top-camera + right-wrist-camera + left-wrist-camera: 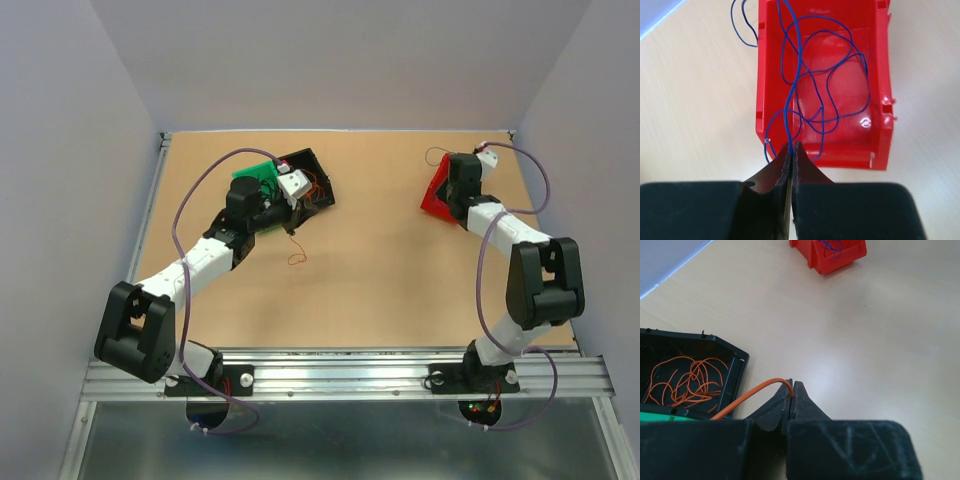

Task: Untangle the cables

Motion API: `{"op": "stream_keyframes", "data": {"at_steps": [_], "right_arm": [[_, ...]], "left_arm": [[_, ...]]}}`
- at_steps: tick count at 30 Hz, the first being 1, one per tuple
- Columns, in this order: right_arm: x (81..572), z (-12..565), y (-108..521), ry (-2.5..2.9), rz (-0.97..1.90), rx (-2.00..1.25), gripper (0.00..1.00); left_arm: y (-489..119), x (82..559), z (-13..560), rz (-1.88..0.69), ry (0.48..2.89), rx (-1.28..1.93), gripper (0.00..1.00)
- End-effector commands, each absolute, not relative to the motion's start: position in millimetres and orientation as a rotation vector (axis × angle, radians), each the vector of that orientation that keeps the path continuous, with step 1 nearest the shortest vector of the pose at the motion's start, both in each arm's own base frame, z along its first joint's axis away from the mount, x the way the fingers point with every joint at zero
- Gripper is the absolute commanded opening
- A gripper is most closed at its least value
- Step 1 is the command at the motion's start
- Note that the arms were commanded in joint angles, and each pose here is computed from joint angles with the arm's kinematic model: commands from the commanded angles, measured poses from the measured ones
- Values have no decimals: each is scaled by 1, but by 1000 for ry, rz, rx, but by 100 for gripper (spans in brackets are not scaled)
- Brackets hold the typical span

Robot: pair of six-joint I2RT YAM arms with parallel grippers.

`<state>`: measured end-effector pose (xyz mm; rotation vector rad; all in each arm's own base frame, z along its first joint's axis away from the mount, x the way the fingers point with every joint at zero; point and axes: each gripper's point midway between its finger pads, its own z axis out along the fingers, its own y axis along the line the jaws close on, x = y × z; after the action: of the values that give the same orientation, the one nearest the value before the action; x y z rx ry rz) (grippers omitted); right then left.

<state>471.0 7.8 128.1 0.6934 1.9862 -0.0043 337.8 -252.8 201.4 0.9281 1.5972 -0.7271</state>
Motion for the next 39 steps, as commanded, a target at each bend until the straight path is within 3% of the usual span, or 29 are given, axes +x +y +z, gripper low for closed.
{"op": "stream_keyframes", "data": {"at_steps": [1, 11, 27, 39], "right_arm": [[450, 158, 0, 1903, 3, 727, 0], [393, 179, -16, 1827, -19, 763, 0], [371, 186, -43, 1779, -172, 868, 1], [465, 161, -7, 1989, -78, 743, 0]], "left_arm": [[-256, 335, 218, -721, 1527, 948, 0], [-256, 333, 220, -717, 1526, 947, 0], [-257, 333, 219, -717, 1526, 951, 0], [-257, 333, 219, -714, 1526, 953, 0]]}}
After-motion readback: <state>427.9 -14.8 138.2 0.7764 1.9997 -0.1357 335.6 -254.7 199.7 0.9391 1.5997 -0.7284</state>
